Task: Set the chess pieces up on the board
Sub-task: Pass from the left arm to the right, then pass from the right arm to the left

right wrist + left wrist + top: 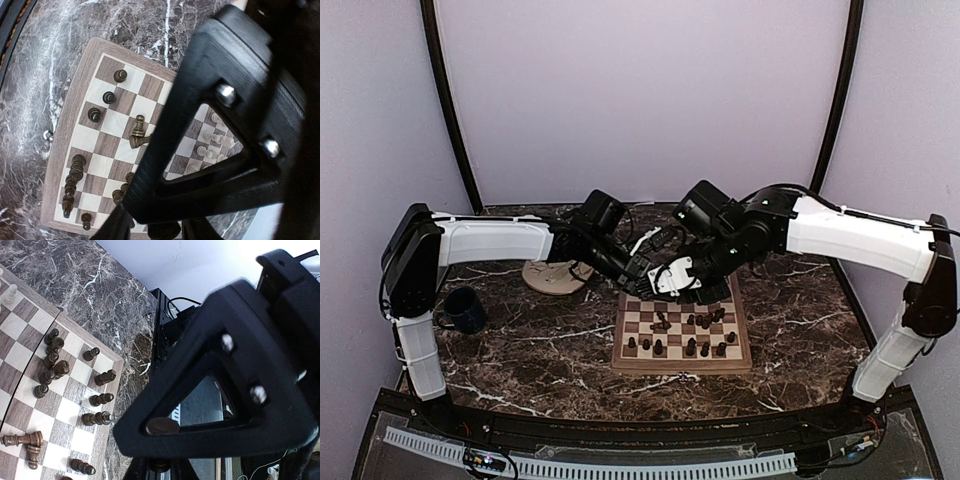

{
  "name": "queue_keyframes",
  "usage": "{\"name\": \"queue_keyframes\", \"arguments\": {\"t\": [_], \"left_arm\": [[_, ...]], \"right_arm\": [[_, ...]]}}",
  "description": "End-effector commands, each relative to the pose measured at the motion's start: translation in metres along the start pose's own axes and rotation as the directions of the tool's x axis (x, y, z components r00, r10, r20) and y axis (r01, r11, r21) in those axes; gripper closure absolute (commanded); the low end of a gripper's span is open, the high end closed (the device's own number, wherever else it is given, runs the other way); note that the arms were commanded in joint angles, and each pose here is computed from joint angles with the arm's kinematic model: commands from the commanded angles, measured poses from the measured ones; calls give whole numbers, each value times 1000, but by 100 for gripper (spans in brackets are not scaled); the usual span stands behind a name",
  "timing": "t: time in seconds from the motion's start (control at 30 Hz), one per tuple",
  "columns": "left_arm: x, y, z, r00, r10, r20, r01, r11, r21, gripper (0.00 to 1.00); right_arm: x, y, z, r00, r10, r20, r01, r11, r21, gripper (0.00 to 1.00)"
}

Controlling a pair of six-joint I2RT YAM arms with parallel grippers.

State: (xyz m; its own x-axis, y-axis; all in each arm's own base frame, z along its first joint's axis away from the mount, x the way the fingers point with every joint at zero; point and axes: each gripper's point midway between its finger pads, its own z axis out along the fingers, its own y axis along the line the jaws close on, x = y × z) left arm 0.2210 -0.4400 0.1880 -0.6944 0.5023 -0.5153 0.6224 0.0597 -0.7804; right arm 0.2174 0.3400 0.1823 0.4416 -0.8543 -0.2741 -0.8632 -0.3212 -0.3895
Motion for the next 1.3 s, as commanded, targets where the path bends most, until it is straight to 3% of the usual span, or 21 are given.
{"name": "queue_keyframes", "arguments": {"t": [0.0,0.13,0.3,0.43,0.53,0.63,0.73,0.87,0.97,1.1,1.27], "left_arm": [[-5,-11,-2,1000,5,-4,-4,999,36,97],[-4,-8,0,1000,-13,-12,14,999,35,96],[-8,-5,-5,1000,-6,7,6,1000,-5,88],[-14,-1,-18,994,61,87,-52,993,-104,81],[-23,-4,-33,967,159,202,-124,977,-176,77],[-36,-24,-56,883,302,359,-228,945,-235,71],[-39,-35,-71,780,441,443,-320,891,-323,68],[-44,-52,-71,649,638,415,-452,762,-464,65],[-50,-72,-61,574,726,378,-539,683,-493,62],[-51,-86,-45,530,781,332,-625,624,-469,59],[-55,-91,-35,524,785,330,-654,619,-435,58]], "right_arm": [[-2,2,6,999,-30,-32,30,1000,-3,73],[-2,4,5,999,-27,-34,27,1000,-6,84],[3,1,3,999,27,-40,-26,1000,17,93],[7,-13,-9,984,170,55,-173,984,52,95],[12,-20,-23,939,304,158,-312,950,26,96],[14,-25,-35,876,404,264,-417,909,-8,98],[17,-29,-44,798,486,356,-497,865,-68,98],[12,-29,-56,691,564,452,-528,821,-217,98],[8,-28,-62,637,599,486,-518,799,-305,97],[1,-27,-70,593,625,509,-490,781,-388,97],[-3,-27,-71,575,634,516,-477,773,-418,96]]}}
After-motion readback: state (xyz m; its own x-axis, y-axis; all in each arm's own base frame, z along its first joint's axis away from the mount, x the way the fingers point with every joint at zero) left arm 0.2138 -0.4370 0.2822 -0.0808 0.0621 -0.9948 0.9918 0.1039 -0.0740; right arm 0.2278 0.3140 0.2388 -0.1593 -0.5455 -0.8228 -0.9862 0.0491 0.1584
